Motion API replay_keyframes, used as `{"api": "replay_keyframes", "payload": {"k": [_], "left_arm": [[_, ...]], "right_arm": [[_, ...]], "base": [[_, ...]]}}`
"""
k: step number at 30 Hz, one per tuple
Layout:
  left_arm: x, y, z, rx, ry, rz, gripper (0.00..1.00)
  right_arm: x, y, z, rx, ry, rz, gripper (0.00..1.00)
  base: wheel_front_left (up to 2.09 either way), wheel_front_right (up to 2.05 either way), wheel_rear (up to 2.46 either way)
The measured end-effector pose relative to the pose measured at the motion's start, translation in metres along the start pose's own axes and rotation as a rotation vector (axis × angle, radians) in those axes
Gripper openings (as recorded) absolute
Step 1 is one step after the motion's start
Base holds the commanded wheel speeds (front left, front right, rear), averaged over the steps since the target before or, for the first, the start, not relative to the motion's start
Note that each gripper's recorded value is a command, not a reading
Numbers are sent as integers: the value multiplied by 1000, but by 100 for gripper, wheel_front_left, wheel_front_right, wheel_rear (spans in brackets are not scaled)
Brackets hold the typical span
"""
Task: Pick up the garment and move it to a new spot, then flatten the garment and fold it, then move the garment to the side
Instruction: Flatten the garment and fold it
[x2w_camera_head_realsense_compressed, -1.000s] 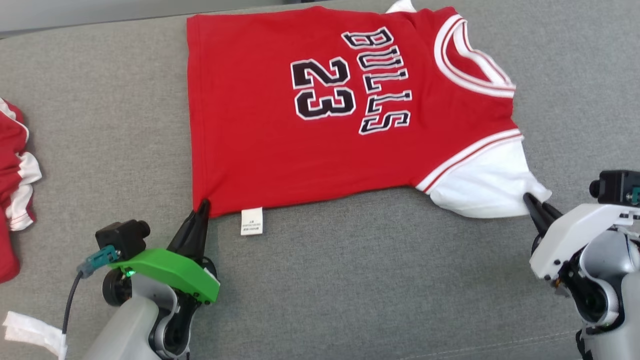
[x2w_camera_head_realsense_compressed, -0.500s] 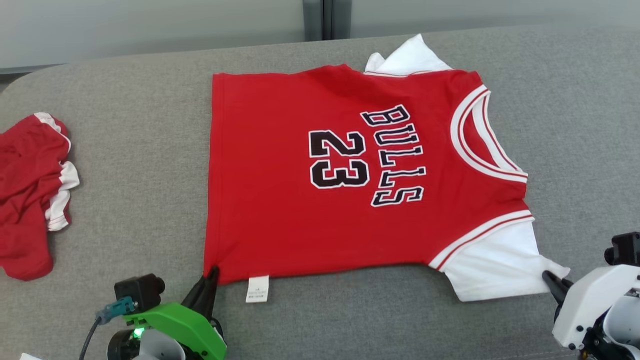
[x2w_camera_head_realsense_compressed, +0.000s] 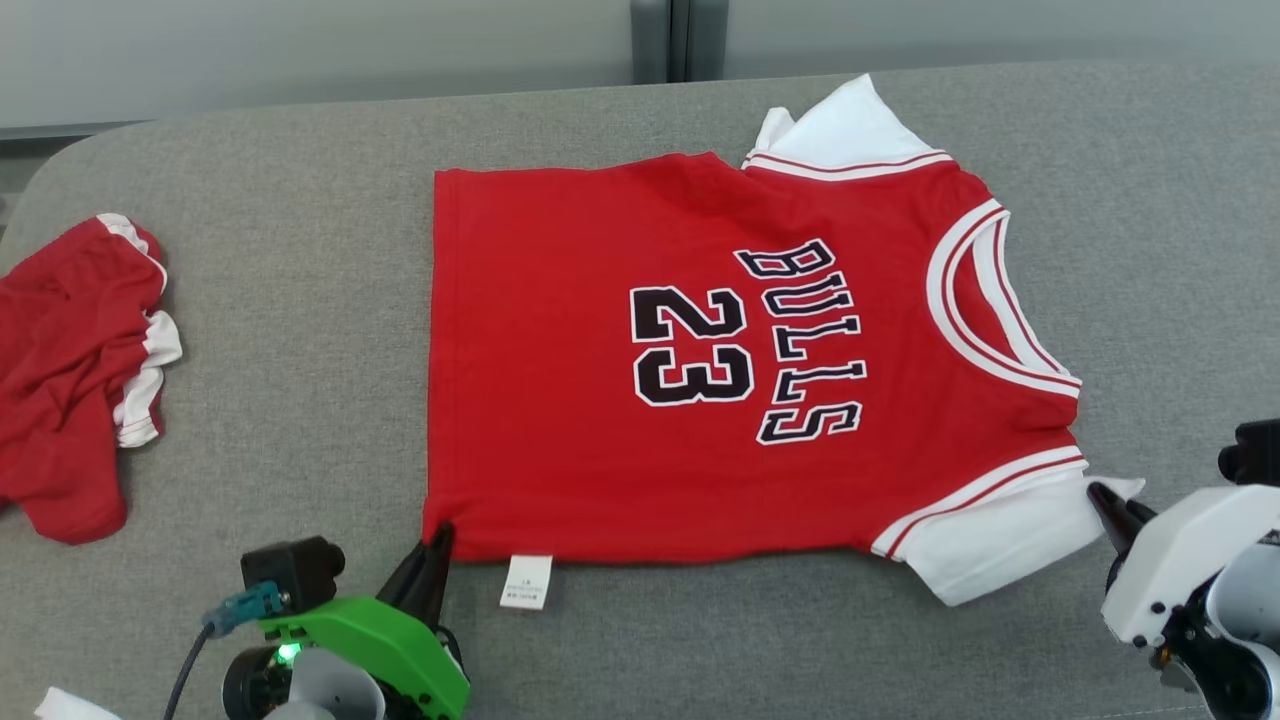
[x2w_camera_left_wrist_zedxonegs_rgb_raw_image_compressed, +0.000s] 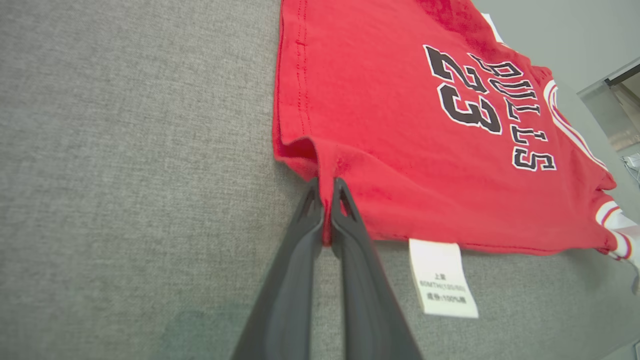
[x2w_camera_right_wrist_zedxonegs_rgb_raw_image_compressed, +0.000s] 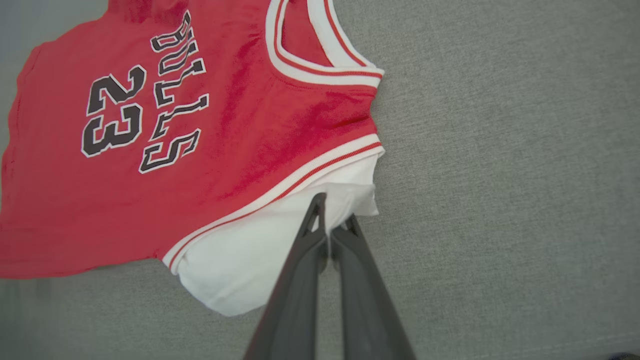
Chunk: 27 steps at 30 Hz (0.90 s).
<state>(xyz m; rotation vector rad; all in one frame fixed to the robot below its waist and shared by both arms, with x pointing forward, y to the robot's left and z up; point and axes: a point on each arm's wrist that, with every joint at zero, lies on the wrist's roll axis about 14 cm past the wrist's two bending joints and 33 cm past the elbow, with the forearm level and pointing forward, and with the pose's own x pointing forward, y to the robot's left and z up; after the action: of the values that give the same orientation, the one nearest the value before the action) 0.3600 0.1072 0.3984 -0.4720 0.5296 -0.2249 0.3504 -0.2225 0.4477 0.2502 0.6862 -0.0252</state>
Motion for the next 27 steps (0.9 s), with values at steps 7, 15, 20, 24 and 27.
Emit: {"api": "replay_keyframes", "payload": {"k": [7, 15, 20, 24, 27], "left_arm": [[18, -9, 32, -1, -24, -23, 0], [38, -11, 35, 11, 52, -1, 0], [56, -14, 51, 11, 39, 9, 0], [66, -6, 50, 13, 70, 40, 0], [74, -2, 50, 10, 79, 53, 0]], "right_arm": [[20, 23, 36, -57, -64, 39, 0], [46, 37, 66, -105, -121, 63, 0], [64, 39, 83, -112, -170, 62, 0], [78, 44, 90, -116, -192, 73, 0], [88, 46, 102, -136, -239, 76, 0]], "base": [[0, 0, 0], [0, 0, 0], [0, 0, 0], [0, 0, 0], [0, 0, 0]]}}
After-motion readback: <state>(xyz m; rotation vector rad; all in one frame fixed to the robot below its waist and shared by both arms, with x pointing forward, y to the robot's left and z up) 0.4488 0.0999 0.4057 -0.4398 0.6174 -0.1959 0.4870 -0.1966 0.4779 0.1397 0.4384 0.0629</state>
